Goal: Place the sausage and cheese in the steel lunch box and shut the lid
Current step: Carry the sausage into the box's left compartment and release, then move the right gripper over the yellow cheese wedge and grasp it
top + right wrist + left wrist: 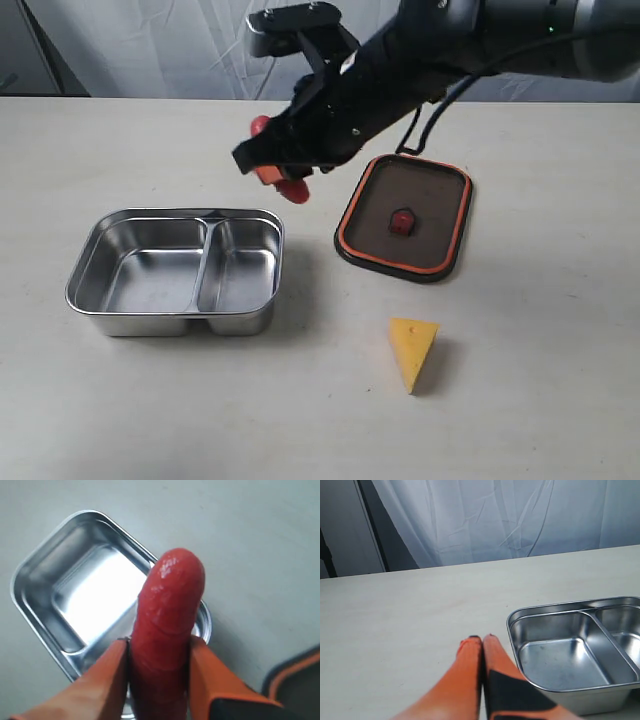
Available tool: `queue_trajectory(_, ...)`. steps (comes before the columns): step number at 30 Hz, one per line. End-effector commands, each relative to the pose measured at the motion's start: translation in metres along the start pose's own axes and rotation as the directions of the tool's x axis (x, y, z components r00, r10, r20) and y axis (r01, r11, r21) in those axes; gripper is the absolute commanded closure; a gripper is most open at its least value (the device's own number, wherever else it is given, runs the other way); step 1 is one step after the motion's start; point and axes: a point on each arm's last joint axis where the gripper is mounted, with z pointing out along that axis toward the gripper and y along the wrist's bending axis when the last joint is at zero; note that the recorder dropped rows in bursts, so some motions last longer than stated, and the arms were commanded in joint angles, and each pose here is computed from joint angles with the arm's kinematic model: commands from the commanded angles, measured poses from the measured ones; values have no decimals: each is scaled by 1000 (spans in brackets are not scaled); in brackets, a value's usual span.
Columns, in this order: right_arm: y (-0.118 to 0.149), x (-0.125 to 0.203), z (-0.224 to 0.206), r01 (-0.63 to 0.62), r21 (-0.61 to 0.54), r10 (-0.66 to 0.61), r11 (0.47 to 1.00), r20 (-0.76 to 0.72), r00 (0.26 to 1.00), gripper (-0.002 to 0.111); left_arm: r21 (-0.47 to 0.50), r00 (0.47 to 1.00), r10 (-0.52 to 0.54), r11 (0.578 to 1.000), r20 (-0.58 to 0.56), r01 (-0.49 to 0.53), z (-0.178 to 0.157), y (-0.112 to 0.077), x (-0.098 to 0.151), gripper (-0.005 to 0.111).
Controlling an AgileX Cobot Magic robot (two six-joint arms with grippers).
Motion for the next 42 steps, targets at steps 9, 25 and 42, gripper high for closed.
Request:
queue_trajectory(9,53,-20,83,109,-236,-135,965,-97,986,109,-2,1000,-1,1000,1,1,0,0,1,106)
queue_trajectory(25,73,-25,119,158,-296,-204,942,-133,970,59,-2,1000,-1,1000,1,1,0,0,1,106)
queue_trajectory(42,-33,-12,20,-136,194,210,971,-436,875,59,-2,1000,-1,1000,1,1,0,0,1,106)
